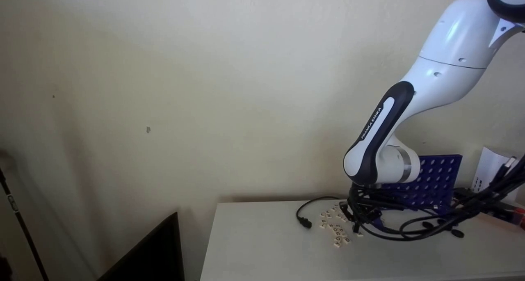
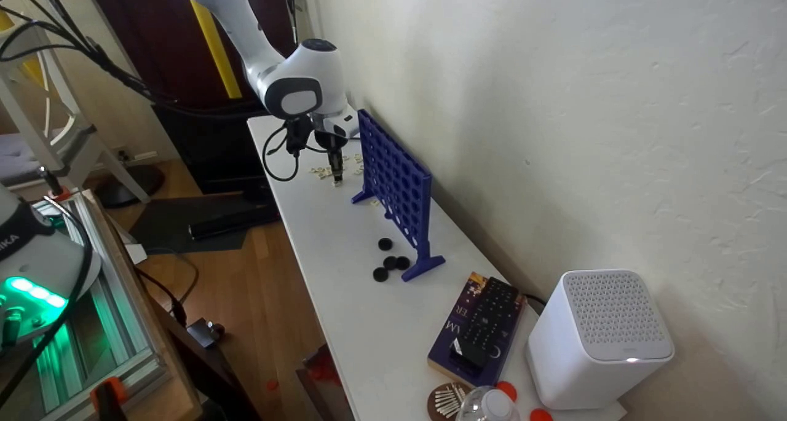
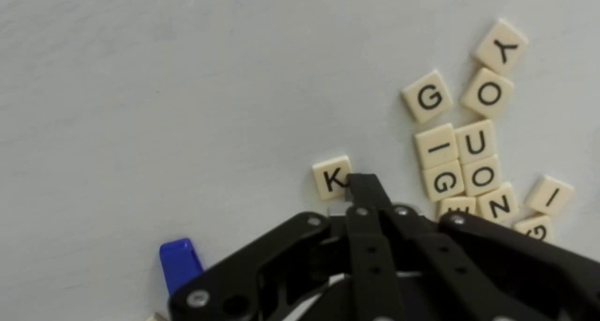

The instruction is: Move the tile letter k forward, then move it to the right

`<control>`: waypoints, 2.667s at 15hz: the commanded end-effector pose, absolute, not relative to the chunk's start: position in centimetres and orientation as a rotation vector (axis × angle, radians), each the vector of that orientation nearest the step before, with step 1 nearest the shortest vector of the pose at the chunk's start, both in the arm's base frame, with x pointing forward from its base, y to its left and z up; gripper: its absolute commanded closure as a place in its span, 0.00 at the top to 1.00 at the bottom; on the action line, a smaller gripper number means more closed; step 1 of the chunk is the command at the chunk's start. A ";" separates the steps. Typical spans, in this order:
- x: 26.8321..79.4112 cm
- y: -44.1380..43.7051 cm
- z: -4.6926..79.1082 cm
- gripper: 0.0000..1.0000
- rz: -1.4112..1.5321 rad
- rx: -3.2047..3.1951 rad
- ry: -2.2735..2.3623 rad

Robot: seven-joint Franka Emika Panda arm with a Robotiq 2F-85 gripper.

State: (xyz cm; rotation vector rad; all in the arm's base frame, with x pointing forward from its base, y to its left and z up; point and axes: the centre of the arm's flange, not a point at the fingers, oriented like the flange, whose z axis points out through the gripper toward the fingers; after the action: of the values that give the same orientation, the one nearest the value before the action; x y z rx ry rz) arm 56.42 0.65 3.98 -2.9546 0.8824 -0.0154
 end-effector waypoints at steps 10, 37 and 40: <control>47.2 2.5 5.4 0.33 0.128 -3.056 0.461; 46.9 1.8 5.0 0.99 0.063 -3.155 -0.146; 46.8 0.8 4.7 0.80 0.042 -3.160 -0.215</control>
State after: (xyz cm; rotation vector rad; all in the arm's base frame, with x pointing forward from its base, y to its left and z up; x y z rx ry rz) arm 46.49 1.84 5.27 -3.1656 -0.1213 0.0409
